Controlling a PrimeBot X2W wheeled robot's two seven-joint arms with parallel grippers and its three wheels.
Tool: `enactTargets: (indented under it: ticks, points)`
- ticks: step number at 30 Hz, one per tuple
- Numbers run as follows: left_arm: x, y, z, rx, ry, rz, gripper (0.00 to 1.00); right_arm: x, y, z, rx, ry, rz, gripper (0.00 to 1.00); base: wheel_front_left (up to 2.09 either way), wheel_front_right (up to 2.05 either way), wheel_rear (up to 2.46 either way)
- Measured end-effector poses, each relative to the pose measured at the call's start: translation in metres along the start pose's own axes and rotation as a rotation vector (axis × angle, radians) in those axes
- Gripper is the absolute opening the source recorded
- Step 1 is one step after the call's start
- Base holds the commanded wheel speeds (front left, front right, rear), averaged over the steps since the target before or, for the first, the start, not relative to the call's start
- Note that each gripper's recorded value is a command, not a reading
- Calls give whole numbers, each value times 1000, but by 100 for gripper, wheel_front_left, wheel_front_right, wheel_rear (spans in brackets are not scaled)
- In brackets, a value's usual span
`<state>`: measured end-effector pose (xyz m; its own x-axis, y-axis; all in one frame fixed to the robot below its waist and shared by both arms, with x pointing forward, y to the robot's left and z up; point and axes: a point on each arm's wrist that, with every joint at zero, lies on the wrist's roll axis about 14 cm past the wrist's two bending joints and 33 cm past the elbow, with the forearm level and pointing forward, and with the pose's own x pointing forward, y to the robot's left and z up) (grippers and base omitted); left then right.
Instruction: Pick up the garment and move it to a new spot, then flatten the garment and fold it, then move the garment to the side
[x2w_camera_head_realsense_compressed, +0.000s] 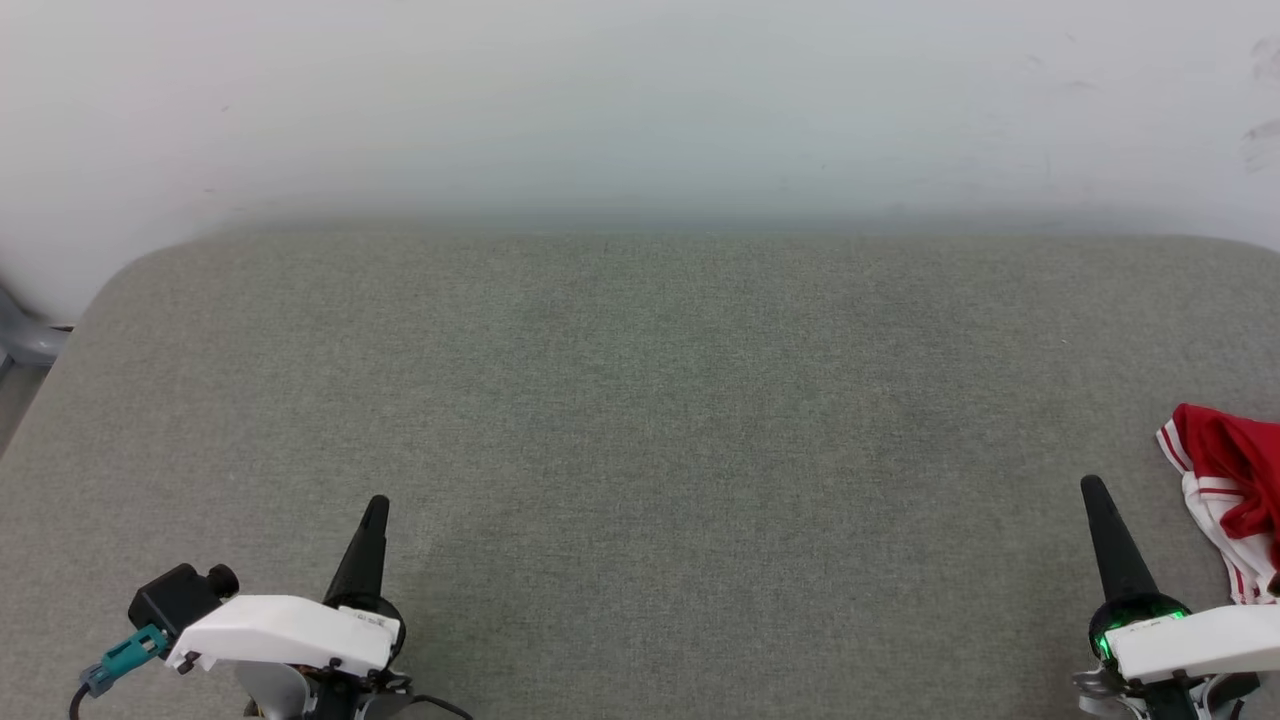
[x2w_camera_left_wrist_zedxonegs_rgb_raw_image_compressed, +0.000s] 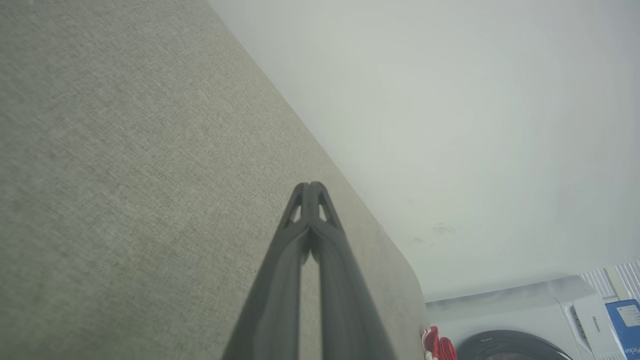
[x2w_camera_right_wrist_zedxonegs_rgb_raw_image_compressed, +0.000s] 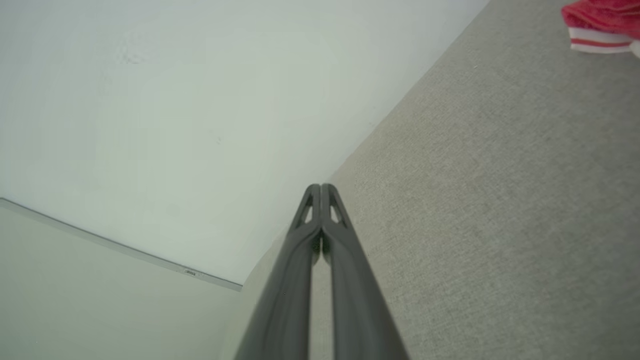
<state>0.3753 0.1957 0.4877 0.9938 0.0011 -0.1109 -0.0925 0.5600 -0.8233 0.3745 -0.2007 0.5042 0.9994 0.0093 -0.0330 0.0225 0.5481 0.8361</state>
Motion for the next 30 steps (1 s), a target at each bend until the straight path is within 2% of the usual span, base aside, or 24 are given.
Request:
enactTargets:
  ticks: [30]
  points:
    - [6, -5, 6, -306, -9, -34, 0, 7, 0, -2, 301, -4, 9, 0, 0, 0, 0]
